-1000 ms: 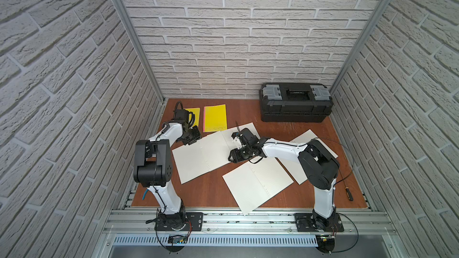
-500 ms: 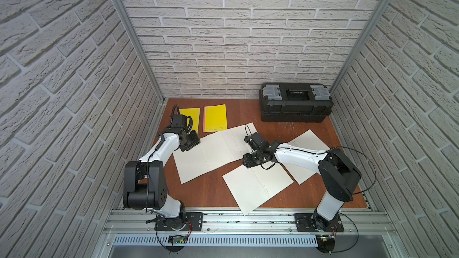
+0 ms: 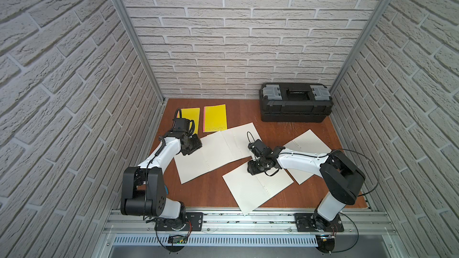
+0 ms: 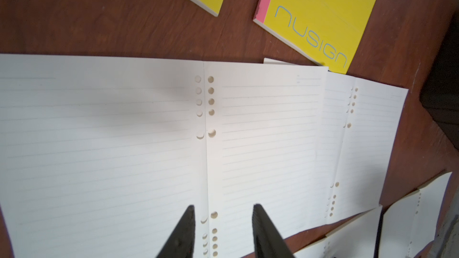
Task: Close the notebook
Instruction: Close the notebook at the center of the board.
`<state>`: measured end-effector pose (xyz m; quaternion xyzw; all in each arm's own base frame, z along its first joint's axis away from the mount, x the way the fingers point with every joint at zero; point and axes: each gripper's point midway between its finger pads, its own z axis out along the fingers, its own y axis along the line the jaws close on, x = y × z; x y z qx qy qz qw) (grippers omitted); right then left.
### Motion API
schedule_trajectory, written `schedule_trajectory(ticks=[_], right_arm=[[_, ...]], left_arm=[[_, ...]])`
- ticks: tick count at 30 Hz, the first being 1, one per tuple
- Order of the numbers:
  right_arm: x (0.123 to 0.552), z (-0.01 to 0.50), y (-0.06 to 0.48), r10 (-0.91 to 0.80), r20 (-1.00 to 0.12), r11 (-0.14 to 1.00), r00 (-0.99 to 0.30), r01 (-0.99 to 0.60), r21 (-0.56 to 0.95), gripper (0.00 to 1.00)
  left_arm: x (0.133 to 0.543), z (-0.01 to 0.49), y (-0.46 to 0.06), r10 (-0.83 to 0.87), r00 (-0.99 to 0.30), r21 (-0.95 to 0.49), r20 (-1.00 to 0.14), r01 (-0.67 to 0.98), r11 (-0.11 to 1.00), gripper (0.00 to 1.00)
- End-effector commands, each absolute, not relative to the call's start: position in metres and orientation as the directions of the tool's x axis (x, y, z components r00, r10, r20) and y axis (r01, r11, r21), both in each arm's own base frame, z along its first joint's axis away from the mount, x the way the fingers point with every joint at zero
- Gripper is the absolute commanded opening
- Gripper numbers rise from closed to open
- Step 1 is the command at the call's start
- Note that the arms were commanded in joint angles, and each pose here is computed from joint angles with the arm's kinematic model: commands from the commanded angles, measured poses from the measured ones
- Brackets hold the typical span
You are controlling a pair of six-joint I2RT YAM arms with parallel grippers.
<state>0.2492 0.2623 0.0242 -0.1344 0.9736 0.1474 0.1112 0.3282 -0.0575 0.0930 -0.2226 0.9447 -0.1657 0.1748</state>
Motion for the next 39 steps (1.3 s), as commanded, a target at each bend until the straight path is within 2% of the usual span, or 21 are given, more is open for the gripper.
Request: schedule_trajectory(ticks=[1, 7, 17, 23, 32, 39], right_arm=[[0.244, 0.027, 0.265, -0.218, -0.261, 0.920, -0.940, -0.288, 0.267, 0.40], [0.246, 0.017, 0.264, -0.218, -0.226, 0.933, -0.949, -0.271, 0.238, 0.33], [0.262, 0.006, 0.275, -0.187, -0.212, 0.945, -0.959, -0.235, 0.229, 0.32], [0.265, 0.012, 0.278, -0.157, -0.247, 0.940, -0.956, -0.221, 0.259, 0.32], [0.265, 0.063, 0.271, -0.124, -0.341, 0.927, -0.932, -0.231, 0.294, 0.41], [0.265, 0.078, 0.236, -0.103, -0.383, 0.962, -0.918, -0.189, 0.195, 0.51]], left_arm=[[0.324, 0.098, -0.057, -0.483, -0.831, -0.385, -0.277, -0.364, 0.848, 0.40], [0.318, 0.100, -0.066, -0.470, -0.838, -0.390, -0.277, -0.349, 0.852, 0.40], [0.288, 0.095, -0.108, -0.399, -0.877, -0.390, -0.269, -0.280, 0.877, 0.40], [0.264, 0.093, -0.122, -0.356, -0.895, -0.386, -0.269, -0.238, 0.891, 0.40], [0.234, 0.085, -0.141, -0.346, -0.898, -0.411, -0.273, -0.216, 0.885, 0.43], [0.223, 0.069, -0.151, -0.350, -0.894, -0.410, -0.280, -0.218, 0.886, 0.46]])
